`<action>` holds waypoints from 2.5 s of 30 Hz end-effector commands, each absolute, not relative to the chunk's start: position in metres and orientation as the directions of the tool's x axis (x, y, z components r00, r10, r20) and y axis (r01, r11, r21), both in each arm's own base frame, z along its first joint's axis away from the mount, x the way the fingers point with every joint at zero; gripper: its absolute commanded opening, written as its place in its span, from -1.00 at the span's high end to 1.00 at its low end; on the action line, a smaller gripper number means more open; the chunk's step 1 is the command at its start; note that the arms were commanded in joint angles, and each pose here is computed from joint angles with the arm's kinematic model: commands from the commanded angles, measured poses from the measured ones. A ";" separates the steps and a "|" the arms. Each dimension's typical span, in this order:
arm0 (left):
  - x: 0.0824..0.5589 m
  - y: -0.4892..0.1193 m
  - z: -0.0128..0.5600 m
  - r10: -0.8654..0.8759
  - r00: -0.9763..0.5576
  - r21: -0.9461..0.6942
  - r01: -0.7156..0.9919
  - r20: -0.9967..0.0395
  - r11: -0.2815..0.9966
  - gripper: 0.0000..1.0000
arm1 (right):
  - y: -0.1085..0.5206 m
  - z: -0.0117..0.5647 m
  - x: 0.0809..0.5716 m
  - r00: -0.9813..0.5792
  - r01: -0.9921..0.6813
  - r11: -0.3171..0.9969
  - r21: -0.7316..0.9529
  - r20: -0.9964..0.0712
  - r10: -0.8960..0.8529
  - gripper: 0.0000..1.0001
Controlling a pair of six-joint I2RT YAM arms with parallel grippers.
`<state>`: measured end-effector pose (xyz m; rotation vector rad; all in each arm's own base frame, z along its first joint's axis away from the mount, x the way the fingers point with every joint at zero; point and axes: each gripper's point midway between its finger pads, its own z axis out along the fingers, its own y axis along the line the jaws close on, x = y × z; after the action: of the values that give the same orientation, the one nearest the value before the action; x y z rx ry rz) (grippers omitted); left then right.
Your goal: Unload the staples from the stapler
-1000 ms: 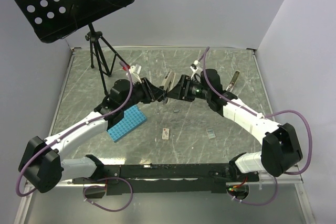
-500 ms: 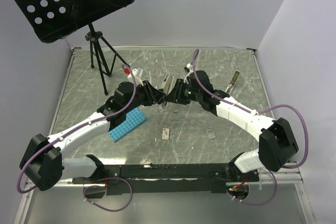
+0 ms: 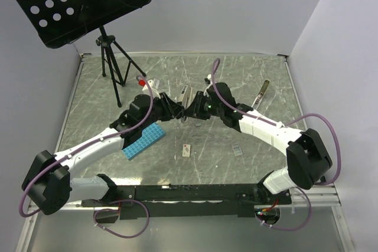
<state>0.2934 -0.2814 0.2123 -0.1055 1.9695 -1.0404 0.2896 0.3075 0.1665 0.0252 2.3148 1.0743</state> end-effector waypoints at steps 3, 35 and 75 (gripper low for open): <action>0.272 -0.300 0.289 -0.487 -0.576 -0.753 0.471 -0.657 0.459 0.98 | 0.315 0.175 0.293 -0.777 -0.399 0.603 0.691 -0.604 0.178 0.95; 0.378 -0.243 0.281 -0.347 -0.449 -0.539 0.428 -0.823 0.725 0.98 | 0.282 0.156 0.161 -0.697 -0.714 0.353 0.605 -0.664 -0.271 1.00; 0.402 -0.229 0.330 -0.345 -0.440 -0.506 0.326 -0.829 0.799 -0.82 | 0.286 0.180 0.187 -0.811 -0.567 0.333 0.754 -0.581 -0.066 1.00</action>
<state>0.4112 -0.2461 0.2900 -0.0258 1.9591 -0.8164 0.1694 0.2822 0.1456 -0.5227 2.3274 1.4566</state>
